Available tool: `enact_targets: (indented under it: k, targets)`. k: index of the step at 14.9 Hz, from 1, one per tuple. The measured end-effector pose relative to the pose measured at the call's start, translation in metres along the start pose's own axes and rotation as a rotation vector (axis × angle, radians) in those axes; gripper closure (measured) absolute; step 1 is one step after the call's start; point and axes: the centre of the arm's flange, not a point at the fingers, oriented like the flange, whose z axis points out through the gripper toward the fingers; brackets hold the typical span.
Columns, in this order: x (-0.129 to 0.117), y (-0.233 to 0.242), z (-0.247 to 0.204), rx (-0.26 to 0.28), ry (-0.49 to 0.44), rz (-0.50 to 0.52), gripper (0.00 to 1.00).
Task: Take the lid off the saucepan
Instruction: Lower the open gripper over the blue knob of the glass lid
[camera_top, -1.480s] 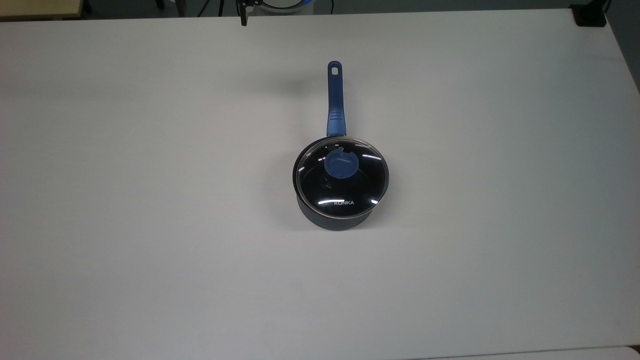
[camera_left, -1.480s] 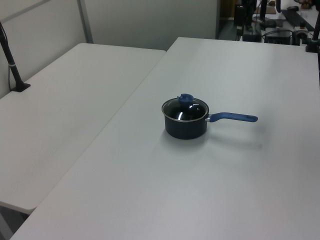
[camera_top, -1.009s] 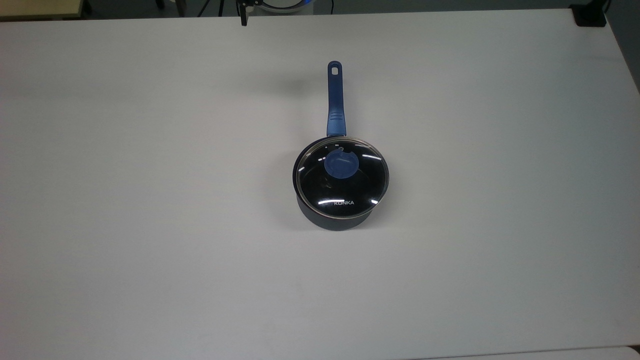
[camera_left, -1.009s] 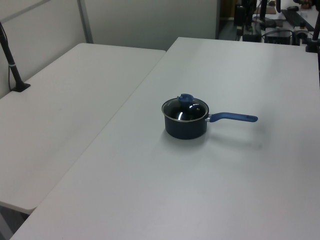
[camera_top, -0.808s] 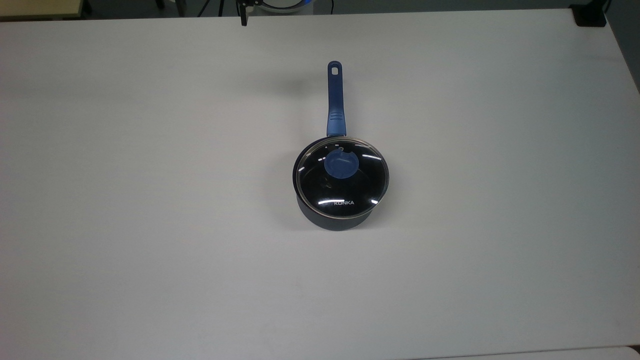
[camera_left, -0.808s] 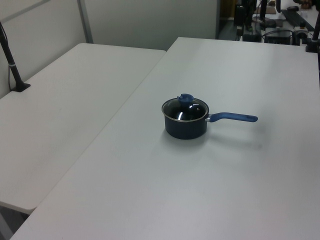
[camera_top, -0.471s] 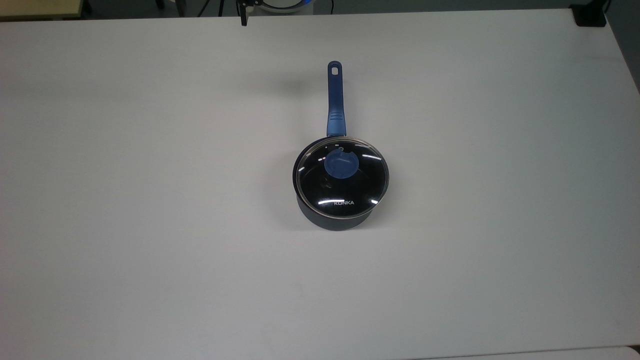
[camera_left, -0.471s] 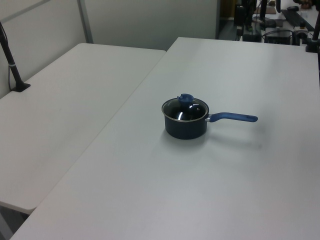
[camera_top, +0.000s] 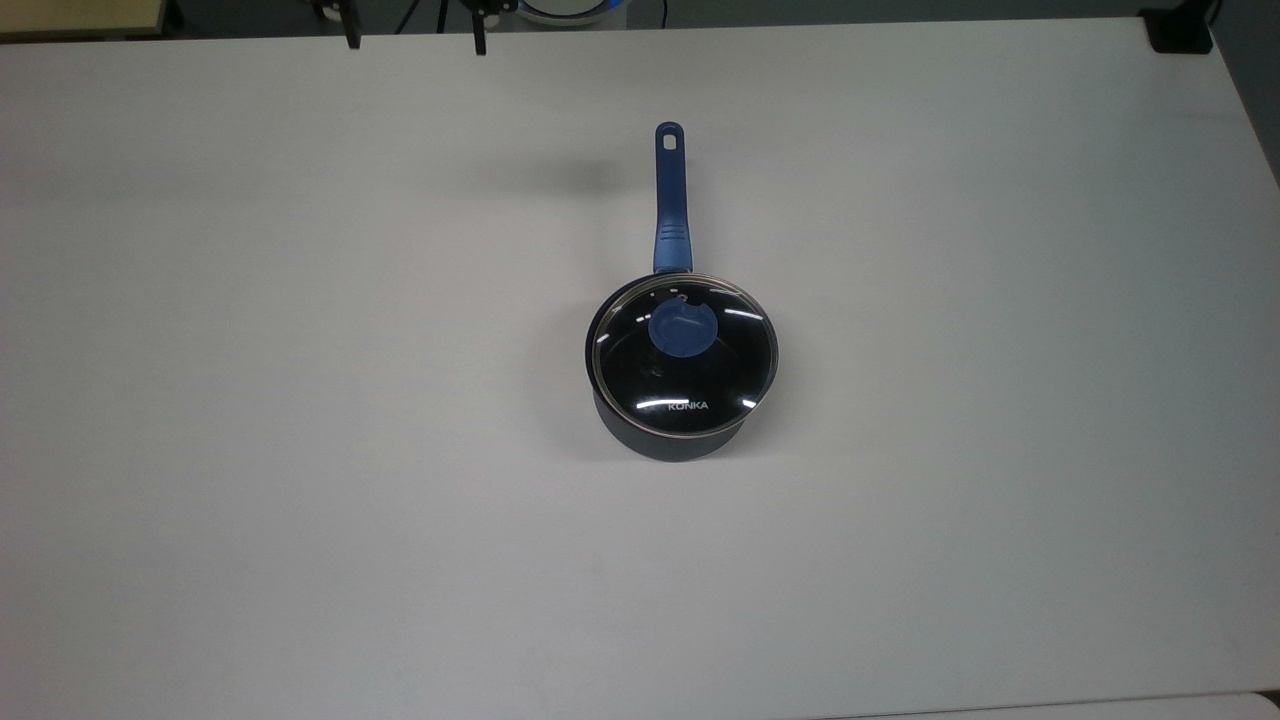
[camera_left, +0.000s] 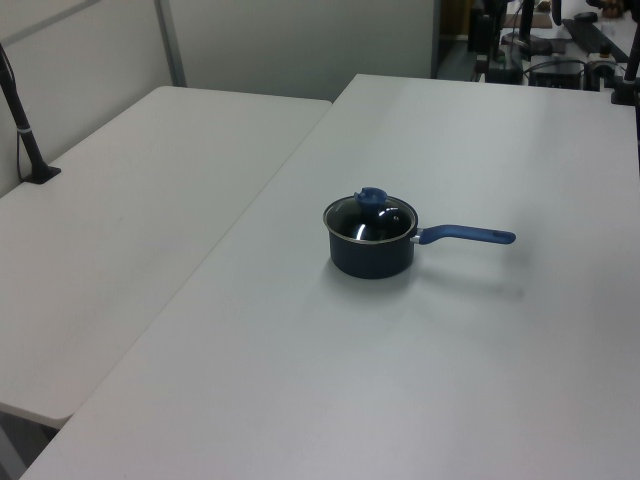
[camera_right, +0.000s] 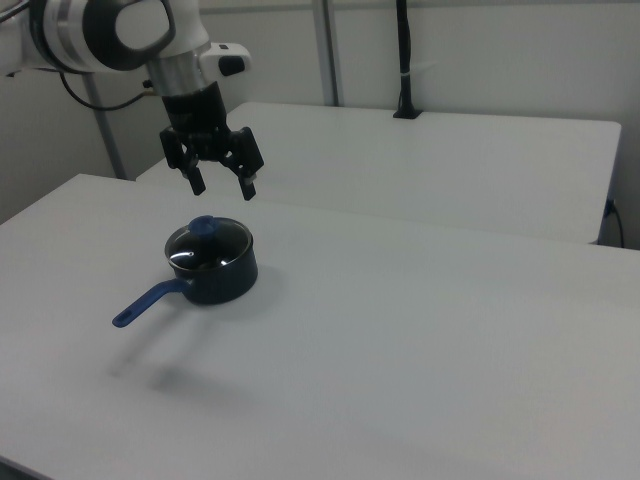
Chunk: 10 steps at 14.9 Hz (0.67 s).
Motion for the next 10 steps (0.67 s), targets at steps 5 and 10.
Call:
enact_targets:
  k: [5, 10]
  targets:
    - [0.038, -0.042, 0.026, 0.017, 0.093, 0.222, 0.0]
    - [0.079, -0.116, 0.08, 0.071, 0.143, 0.487, 0.0]
